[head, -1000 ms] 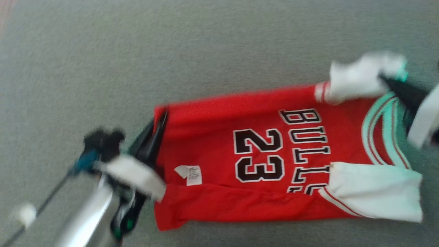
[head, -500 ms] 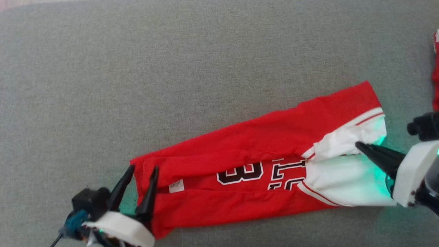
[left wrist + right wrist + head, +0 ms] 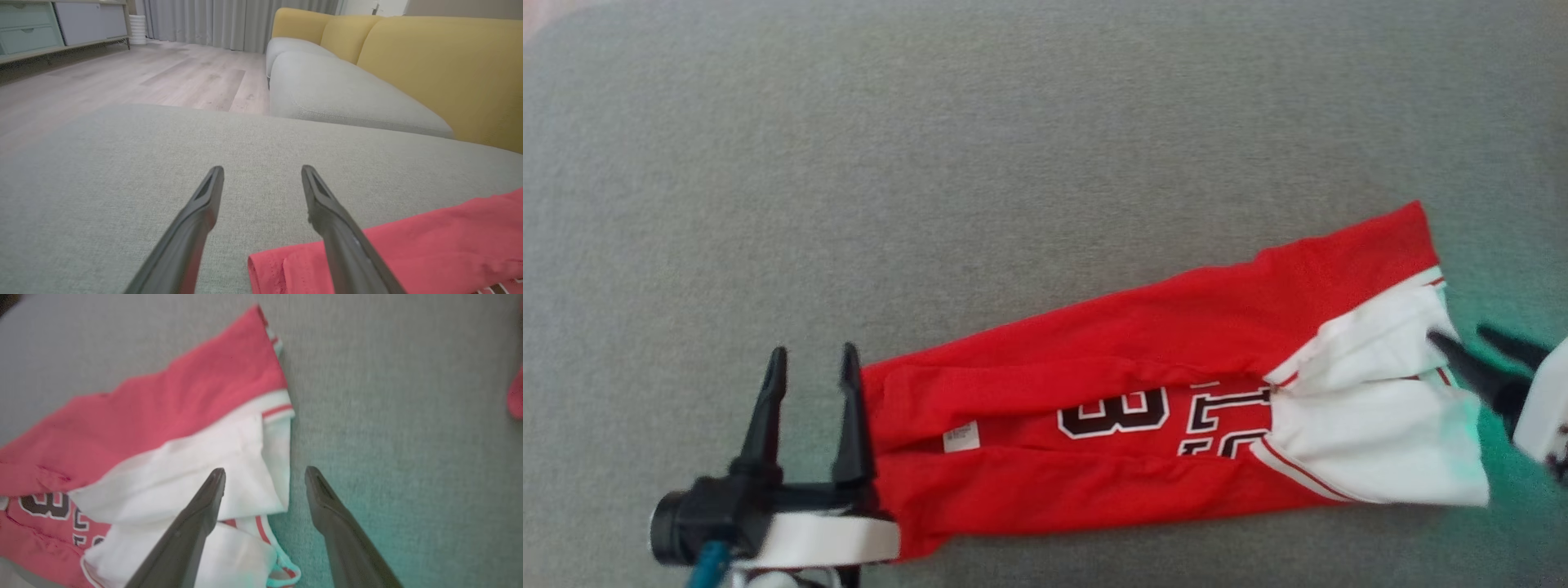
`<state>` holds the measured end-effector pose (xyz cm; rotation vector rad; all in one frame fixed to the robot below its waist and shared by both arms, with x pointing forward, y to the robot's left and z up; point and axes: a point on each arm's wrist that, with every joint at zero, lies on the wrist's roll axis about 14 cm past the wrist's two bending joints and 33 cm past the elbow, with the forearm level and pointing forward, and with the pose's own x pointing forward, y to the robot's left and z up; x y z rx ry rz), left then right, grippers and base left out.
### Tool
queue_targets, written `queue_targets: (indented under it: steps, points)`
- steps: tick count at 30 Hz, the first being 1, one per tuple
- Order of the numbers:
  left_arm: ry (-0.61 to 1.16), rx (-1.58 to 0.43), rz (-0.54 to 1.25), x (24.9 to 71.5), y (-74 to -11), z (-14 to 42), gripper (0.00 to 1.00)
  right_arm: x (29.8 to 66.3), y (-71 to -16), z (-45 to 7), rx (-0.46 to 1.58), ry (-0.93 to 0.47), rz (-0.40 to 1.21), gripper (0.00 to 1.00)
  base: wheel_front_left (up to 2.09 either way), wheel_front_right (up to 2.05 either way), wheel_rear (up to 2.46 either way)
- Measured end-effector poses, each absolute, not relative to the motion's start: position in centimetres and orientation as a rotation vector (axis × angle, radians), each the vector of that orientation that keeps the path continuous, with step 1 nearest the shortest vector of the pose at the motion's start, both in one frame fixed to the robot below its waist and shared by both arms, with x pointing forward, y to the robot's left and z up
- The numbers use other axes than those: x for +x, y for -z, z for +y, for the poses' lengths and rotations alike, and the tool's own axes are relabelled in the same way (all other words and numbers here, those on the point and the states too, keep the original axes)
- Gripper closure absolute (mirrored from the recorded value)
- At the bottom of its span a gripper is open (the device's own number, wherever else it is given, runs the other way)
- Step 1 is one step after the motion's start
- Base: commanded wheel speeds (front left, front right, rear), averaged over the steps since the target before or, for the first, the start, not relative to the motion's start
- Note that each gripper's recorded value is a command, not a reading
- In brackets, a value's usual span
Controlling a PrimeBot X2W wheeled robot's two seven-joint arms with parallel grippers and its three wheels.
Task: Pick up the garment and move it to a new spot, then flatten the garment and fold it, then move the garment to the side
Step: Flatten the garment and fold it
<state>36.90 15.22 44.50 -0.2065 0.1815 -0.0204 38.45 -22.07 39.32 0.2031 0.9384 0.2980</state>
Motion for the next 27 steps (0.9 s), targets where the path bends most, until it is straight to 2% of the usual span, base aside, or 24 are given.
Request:
queue_targets:
  steps: [4, 7, 16, 20, 21, 22, 23, 24, 27]
  points:
    - [0.022, -0.157, 0.111, 37.0, -46.0, 14.6, 0.00, 36.6, -36.6, -21.9, 0.175, -0.292, 1.093, 0.00, 0.00, 0.00, 0.00]
    - [0.026, -0.159, 0.084, 36.9, -46.6, 14.0, 0.00, 36.3, -36.2, -21.4, 0.177, -0.309, 1.150, 0.00, 0.00, 0.00, 0.00]
    - [0.013, -0.164, 0.061, 36.4, -47.0, 14.2, 0.00, 36.0, -35.9, -18.9, 0.178, -0.378, 1.236, 0.00, 0.00, 0.00, 0.00]
    - [-0.007, -0.173, 0.039, 36.4, -47.5, 15.0, 0.00, 34.8, -36.2, -16.7, 0.200, -0.455, 1.278, 0.00, 0.00, 0.00, 0.00]
    - [-0.009, -0.171, 0.038, 36.4, -47.6, 15.1, 0.00, 34.6, -36.2, -16.5, 0.200, -0.464, 1.282, 0.05, 0.00, 0.00, 0.00]
    - [-0.011, -0.169, 0.038, 36.4, -47.5, 15.3, 0.00, 34.4, -36.3, -16.2, 0.198, -0.475, 1.283, 0.31, 0.00, 0.00, 0.00]
    - [-0.009, -0.169, 0.039, 36.4, -47.5, 15.3, 0.00, 34.3, -36.3, -16.0, 0.198, -0.480, 1.285, 0.77, 0.00, 0.00, 0.00]
    - [-0.005, -0.171, 0.043, 36.3, -47.4, 15.2, 0.00, 34.2, -36.3, -15.9, 0.192, -0.485, 1.286, 1.00, 0.00, 0.00, 0.00]
    - [0.006, -0.182, 0.057, 36.1, -47.0, 14.8, 0.00, 34.1, -36.2, -15.2, 0.183, -0.508, 1.270, 1.00, 0.00, 0.00, 0.00]
